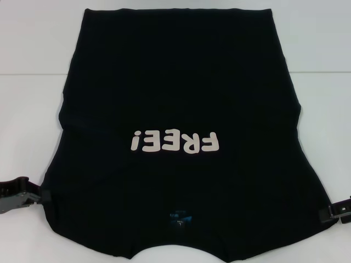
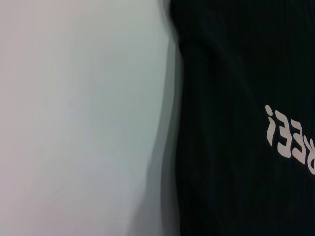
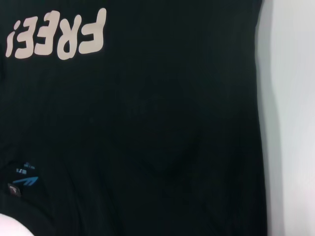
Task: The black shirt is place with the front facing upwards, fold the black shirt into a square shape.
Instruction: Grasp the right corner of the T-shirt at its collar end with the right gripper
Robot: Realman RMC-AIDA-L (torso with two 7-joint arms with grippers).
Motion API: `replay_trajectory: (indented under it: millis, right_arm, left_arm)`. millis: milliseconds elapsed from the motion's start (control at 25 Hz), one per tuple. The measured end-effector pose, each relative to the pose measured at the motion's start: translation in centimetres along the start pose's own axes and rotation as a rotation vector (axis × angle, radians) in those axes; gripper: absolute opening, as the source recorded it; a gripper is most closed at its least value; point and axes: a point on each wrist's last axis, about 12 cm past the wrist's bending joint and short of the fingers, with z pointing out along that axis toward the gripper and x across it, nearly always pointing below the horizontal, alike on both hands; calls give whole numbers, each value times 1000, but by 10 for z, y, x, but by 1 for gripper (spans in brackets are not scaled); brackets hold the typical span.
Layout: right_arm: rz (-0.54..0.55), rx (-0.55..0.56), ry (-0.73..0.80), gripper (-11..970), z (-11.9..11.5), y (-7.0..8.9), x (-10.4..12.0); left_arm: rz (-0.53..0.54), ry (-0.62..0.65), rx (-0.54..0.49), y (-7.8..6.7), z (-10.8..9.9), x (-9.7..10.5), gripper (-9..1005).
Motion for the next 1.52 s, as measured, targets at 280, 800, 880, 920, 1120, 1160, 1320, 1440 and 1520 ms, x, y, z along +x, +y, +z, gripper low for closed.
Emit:
replay_trajectory:
  millis: [280,800,880,920,1120,1160,1320,1440,1520]
  right_arm:
    - [-2,7,-4,774,1,1,-3]
    - [-8,13,18,775,9,4,-5]
    - [-12,17,24,775,10,5,-6]
    - [-14,19,26,775,10,5,-7]
    - [-21,18,29,774,12,7,-9]
    - [-22,17,29,774,12,8,-9]
    - [-28,14,29,761,13,10,-11]
    - [-33,7,30,742,15,13,-12]
    - [-39,1,33,729,17,16,-13]
  left_arm:
    - [0,-1,0,0,0,0,22]
    - [1,-1,4,0,0,0,23]
    - [1,0,4,0,0,0,23]
    - [1,-1,4,0,0,0,23]
    - [-1,-6,10,1,-1,1,23]
    - [0,-6,10,1,-1,1,24]
    - [1,-7,11,1,-1,1,24]
    - [1,-7,12,1,-1,1,24]
    - [1,-8,13,0,-1,1,24]
